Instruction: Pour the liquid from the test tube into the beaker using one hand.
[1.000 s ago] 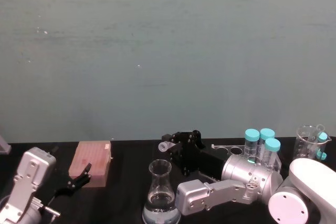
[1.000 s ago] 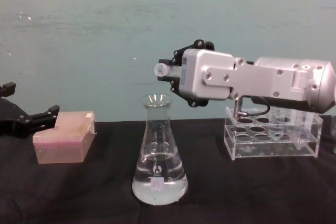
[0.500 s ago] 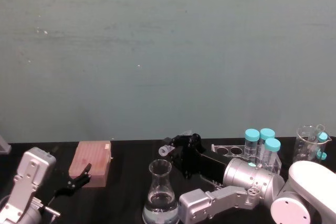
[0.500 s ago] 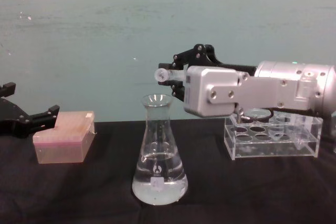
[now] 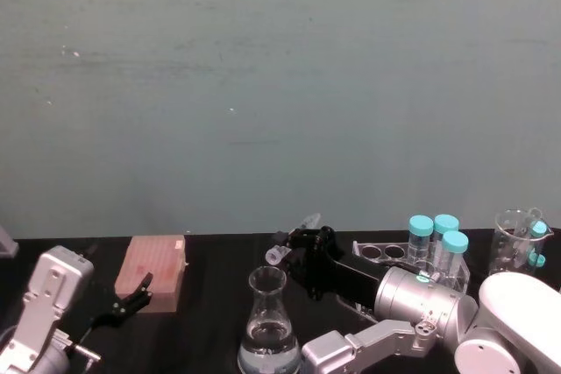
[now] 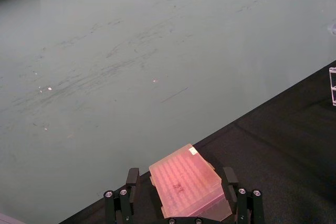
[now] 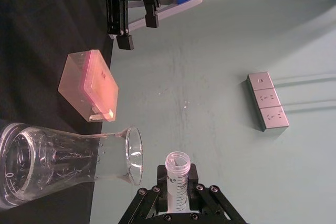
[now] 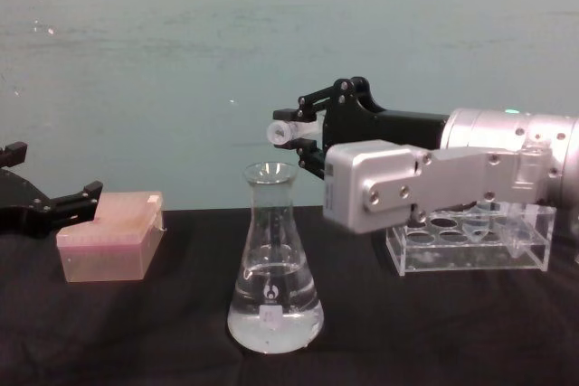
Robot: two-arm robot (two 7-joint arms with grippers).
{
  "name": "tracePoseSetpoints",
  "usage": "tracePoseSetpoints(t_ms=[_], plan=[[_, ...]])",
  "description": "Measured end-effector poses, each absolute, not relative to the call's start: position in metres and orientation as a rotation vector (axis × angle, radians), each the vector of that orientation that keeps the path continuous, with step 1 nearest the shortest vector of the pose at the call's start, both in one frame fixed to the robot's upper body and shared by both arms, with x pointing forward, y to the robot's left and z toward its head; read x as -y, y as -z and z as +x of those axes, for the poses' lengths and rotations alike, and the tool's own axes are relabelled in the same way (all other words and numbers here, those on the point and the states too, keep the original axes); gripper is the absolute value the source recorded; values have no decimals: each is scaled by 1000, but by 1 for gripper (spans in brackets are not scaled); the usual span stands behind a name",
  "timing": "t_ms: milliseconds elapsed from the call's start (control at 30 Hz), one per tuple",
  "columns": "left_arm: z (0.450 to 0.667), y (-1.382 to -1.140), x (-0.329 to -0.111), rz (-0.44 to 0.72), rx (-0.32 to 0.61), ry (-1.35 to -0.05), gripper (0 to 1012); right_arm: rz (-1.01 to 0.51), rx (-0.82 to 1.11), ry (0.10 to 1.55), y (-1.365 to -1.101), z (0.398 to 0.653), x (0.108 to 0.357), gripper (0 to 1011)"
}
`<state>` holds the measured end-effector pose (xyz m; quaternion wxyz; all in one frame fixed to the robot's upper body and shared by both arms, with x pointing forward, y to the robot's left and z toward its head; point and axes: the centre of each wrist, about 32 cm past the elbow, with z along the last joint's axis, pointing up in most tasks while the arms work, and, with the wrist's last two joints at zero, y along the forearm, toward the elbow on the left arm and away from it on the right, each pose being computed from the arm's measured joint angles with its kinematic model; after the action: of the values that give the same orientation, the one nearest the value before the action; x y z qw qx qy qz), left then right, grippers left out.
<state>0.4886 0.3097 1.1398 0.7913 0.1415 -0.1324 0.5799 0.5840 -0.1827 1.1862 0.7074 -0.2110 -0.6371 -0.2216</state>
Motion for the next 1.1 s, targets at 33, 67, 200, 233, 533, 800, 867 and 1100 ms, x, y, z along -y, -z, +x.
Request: tracePoseSetpoints(t_ms=[33,67,200,233,533,800,867,1100], plan=[[489,-1140,-310,304,285,-1248,1000,-470,1422,491,-1186,584,183,204],[489,-1140,-310,304,285,-1248,1000,-471,1425,490,-1186,584,183,204],[489,-1140,-310,304,285,-1248,1000,-474,1438,487,-1186,584,184,204],[489,-1140,-310,304,285,-1248,1000,-476,1444,485,-1185,584,184,204],[489,-1140,-310,304,285,-1248,1000,-485,1482,476,-1185,586,185,205],[489,-1140,-310,304,285,-1248,1000,-491,1513,466,-1184,587,186,204],[489,-1140,-310,305,285,-1248,1000,-492,1520,463,-1184,587,186,204],[489,-1140,-310,305,285,-1248,1000,-498,1542,457,-1184,589,187,204]])
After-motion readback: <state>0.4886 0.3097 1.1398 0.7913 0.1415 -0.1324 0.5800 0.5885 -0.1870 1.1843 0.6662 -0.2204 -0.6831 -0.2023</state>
